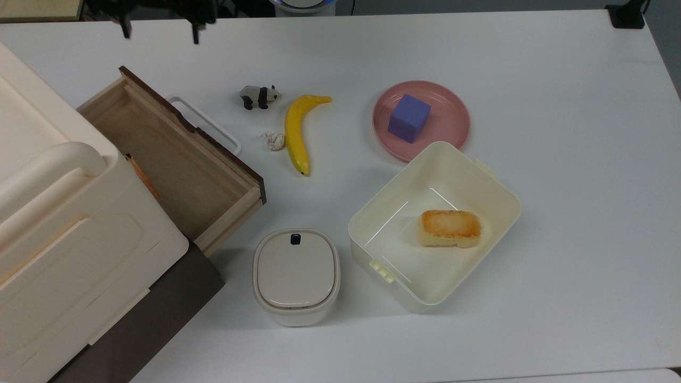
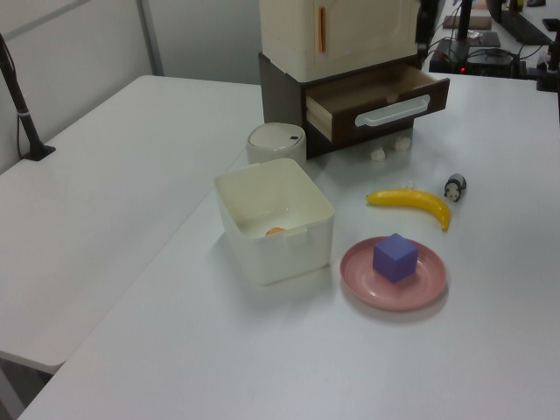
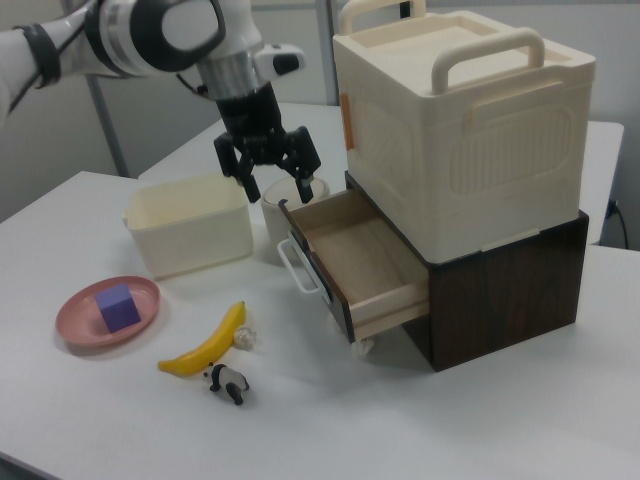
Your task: Slide the drawer open
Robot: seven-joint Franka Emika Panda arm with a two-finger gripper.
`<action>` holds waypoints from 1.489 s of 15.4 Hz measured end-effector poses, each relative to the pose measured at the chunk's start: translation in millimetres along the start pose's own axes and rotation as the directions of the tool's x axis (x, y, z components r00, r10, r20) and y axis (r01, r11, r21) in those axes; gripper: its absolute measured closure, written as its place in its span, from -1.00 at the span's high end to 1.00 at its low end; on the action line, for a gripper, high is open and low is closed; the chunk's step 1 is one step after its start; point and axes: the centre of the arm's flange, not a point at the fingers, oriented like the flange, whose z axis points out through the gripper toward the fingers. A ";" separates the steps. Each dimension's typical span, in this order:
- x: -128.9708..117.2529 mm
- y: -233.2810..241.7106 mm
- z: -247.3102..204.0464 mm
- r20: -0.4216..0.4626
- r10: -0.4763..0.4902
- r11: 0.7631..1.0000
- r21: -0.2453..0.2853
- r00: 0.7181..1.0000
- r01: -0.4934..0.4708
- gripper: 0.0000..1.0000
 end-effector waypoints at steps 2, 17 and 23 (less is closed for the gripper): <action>-12.3 13.3 -17.7 -0.033 0.121 0.992 0.037 0.992 -0.119 1.00; -28.2 -15.4 -45.0 0.012 0.368 0.914 0.182 0.930 -0.364 1.00; -22.5 -40.3 -43.7 0.008 0.284 0.942 0.186 0.959 -0.280 1.00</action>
